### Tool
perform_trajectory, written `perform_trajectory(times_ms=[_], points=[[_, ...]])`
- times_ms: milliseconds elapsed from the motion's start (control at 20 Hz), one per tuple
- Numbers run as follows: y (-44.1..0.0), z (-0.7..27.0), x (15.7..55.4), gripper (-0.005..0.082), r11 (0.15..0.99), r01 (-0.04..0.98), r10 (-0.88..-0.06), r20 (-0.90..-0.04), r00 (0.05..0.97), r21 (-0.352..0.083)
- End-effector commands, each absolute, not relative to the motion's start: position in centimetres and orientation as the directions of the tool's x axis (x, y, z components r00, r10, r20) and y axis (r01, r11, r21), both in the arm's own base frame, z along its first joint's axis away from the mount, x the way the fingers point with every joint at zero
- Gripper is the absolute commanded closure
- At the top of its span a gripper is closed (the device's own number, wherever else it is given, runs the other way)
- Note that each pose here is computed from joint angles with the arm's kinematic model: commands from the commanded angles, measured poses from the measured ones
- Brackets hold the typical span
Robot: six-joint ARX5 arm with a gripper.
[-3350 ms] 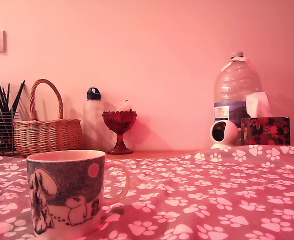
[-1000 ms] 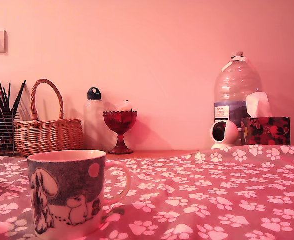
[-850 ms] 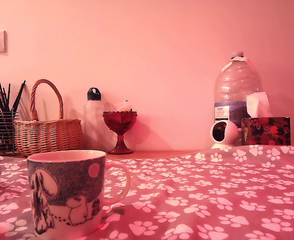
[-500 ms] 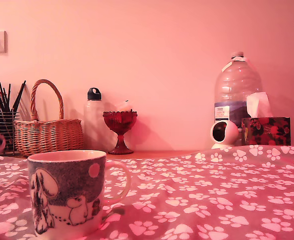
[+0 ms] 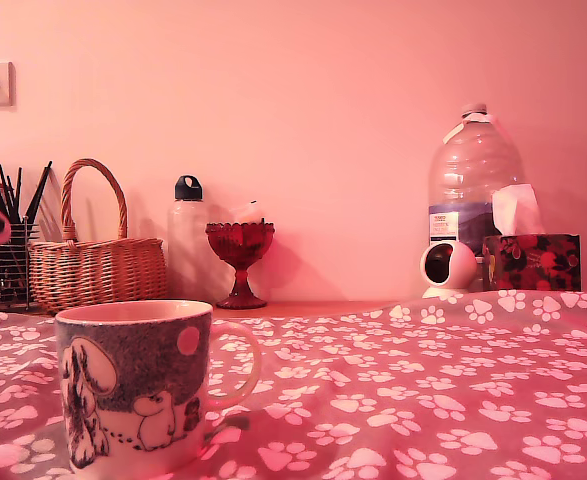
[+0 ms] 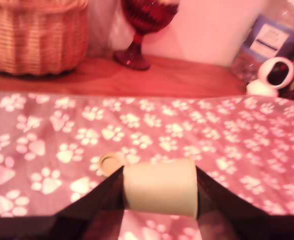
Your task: Pick the coffee capsule and then drop it inside the coffee cup in front of you
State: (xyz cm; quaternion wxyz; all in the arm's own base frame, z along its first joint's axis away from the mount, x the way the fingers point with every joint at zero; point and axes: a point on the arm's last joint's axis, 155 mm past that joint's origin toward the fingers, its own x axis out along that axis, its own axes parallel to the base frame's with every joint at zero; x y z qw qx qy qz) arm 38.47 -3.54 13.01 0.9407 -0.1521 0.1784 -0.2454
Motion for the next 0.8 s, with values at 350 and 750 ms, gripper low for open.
perform_trajectory(times_ms=[350,750], points=[[-5.0,10.7,35.8,0.0539,0.901,0.3,-0.421,-0.461,0.781,-0.314],[-9.7,10.5,33.7,0.0539,0.881,0.378,-0.473,-0.511,0.718,-0.285]])
